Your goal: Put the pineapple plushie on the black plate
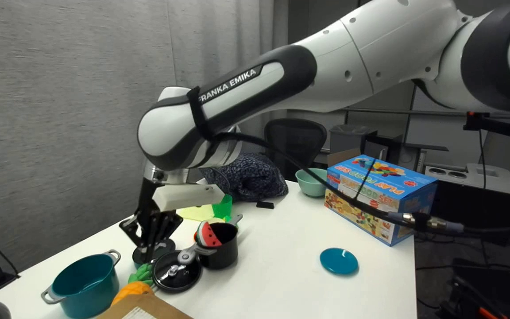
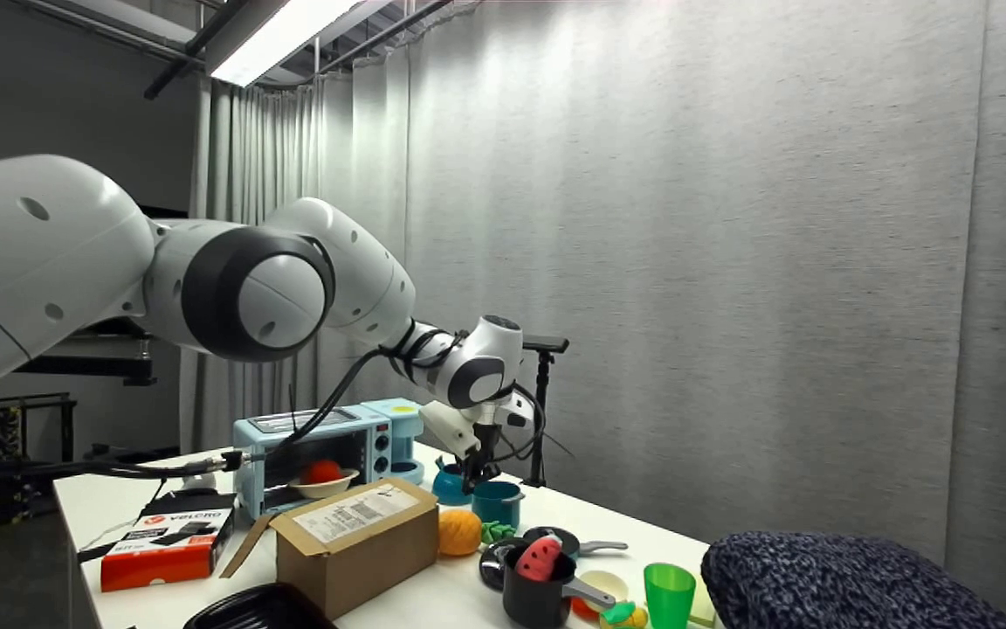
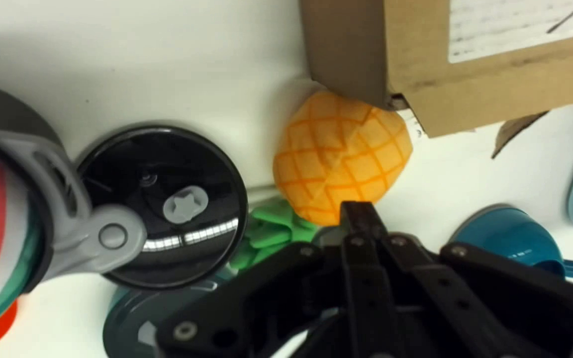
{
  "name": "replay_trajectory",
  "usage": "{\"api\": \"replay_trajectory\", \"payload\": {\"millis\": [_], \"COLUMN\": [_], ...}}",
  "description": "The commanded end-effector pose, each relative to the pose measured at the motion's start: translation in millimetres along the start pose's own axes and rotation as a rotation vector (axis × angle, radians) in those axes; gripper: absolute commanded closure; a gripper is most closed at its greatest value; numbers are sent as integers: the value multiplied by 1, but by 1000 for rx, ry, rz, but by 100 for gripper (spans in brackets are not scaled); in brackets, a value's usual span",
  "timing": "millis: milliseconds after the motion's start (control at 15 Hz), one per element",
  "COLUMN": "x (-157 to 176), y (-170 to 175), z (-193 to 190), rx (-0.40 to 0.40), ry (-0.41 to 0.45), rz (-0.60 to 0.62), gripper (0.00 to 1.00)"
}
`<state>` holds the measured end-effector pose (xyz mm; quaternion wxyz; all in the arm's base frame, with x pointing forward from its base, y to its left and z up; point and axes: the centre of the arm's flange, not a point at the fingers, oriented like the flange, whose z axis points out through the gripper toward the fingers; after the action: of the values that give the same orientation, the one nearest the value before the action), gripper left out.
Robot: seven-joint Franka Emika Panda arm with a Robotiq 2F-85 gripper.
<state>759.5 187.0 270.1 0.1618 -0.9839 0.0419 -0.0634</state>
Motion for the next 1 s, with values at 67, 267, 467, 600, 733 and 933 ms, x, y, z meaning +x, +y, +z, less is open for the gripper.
{"api": "replay_trajectory", "payload": {"millis": [67,267,467,600,733,933], "x": [-25,-35,-30,-31,-26,-16], "y": [12,20,15,13,10,7], "z": [-43,-35,-9,2,11,22], "rx": [11,-17,-30,-17,-10,-13], "ry": [-21,-37,-42,-33,-5,36], "rz": [-13,31,66,71,91,118], "gripper": [59,37,15,1,0,0]}}
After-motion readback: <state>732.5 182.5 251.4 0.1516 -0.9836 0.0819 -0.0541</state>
